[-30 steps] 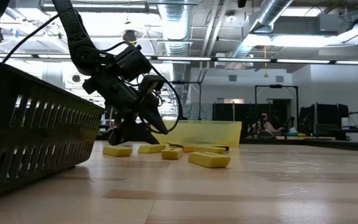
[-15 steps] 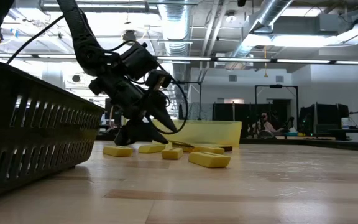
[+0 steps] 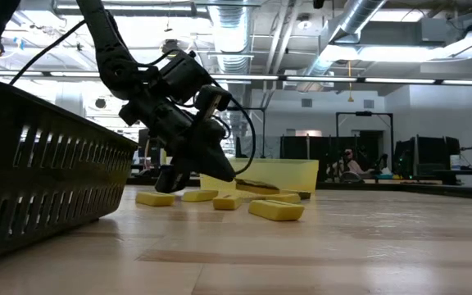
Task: Pick & Place School Supplies
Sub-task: Put the yellow crayon box into the yellow bin
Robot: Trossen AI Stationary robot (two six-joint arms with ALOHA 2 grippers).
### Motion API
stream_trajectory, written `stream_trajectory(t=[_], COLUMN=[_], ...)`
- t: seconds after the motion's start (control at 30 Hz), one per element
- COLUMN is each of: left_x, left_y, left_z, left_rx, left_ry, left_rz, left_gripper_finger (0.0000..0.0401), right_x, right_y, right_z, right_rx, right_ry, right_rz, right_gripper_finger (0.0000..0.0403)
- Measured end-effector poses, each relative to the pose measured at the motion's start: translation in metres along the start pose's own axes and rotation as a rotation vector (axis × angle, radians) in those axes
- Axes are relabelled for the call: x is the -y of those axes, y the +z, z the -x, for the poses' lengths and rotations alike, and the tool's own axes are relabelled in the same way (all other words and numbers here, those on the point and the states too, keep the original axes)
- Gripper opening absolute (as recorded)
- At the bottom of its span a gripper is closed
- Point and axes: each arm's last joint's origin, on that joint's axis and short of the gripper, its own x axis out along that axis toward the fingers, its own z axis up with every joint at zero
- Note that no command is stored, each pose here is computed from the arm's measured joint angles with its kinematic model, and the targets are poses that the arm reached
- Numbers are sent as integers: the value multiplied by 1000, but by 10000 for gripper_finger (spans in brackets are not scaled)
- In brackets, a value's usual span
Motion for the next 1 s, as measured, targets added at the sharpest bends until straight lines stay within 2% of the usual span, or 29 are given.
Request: stream_trajectory(t=[0.2,0.33,0.47,0.77,1.0], left_x=[1,11,26,78,98], left_y=[1,6,17,42,52], left_z=[0,-1,-1,13,23], left_rx=[10,37,66,161,205], left_ry=[-3,-30,-60,-217,-266], left_rz=[-34,-71,-99,-202,-230], left_gripper_finger=[1,1,0,0,0], right_x=[0,0,0,0,0], right_y=[0,0,0,1,1], right_z=[0,0,0,0,0], right_rx=[1,1,2,5,6], right_ry=[1,1,1,2,0], right_rz=[1,1,2,5,8], right_gripper_finger=[186,186,186,186,186])
